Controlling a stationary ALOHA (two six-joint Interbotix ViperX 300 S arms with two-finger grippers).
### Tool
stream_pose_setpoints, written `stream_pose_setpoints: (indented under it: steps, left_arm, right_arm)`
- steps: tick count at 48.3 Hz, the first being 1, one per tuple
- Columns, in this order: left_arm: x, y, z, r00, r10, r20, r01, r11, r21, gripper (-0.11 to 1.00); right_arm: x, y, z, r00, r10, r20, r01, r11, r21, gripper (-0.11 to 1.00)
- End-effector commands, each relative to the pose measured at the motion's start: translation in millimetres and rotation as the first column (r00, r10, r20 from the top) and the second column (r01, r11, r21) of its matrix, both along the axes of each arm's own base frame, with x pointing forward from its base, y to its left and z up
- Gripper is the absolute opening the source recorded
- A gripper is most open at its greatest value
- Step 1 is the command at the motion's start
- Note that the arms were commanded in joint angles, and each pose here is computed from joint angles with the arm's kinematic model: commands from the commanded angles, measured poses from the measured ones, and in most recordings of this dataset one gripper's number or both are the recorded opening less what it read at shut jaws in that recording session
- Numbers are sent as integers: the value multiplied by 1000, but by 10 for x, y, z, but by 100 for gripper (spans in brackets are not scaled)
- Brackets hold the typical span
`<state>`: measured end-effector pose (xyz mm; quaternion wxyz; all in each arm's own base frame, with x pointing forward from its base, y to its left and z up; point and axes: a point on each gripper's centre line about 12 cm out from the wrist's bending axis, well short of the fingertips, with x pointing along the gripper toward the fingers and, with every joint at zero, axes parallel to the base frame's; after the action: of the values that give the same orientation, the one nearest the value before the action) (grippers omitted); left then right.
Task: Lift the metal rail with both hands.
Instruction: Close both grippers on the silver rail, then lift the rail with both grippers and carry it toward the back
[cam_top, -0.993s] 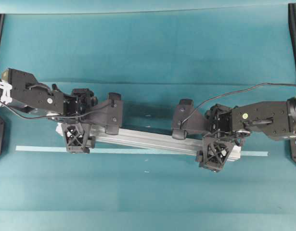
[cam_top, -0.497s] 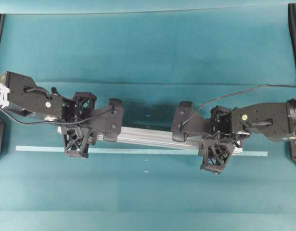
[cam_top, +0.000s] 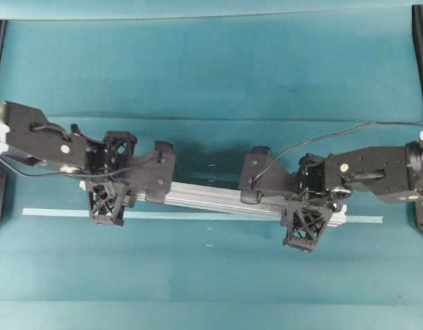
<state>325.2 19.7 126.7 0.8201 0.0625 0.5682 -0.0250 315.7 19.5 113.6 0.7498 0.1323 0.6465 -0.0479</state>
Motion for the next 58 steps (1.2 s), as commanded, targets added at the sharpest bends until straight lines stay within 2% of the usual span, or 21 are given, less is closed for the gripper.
stream_pose_setpoints:
  steps: [1, 9, 20, 34, 47, 58]
  left_arm:
    - [86, -14, 298, 997, -7, 72, 6, 1000, 6, 30]
    - [75, -6, 589, 998, -8, 62, 8, 1000, 10, 30]
    - [36, 21, 1033, 998, 1, 59, -2, 1000, 12, 30]
    - [-12, 71, 1727, 994, 19, 103, -21, 1000, 16, 30]
    - [-84, 78, 2322, 996, 28, 79, -29, 999, 14, 30]
    - [-101, 58, 2826, 990, 38, 133, -39, 999, 9, 30]
  right_arm:
    - [91, 4, 230, 999, -12, 33, 12, 1000, 17, 42]
    - [95, 24, 542, 1000, 2, 16, -2, 1000, 30, 42]
    - [106, 40, 1120, 1000, 10, 10, -10, 997, 76, 42]
    - [131, 86, 1853, 999, 38, 25, -41, 991, 126, 42]
    - [113, 43, 2353, 1000, 0, 8, -1, 991, 137, 41]
    - [79, 37, 2725, 1000, 3, 30, -7, 991, 135, 42]
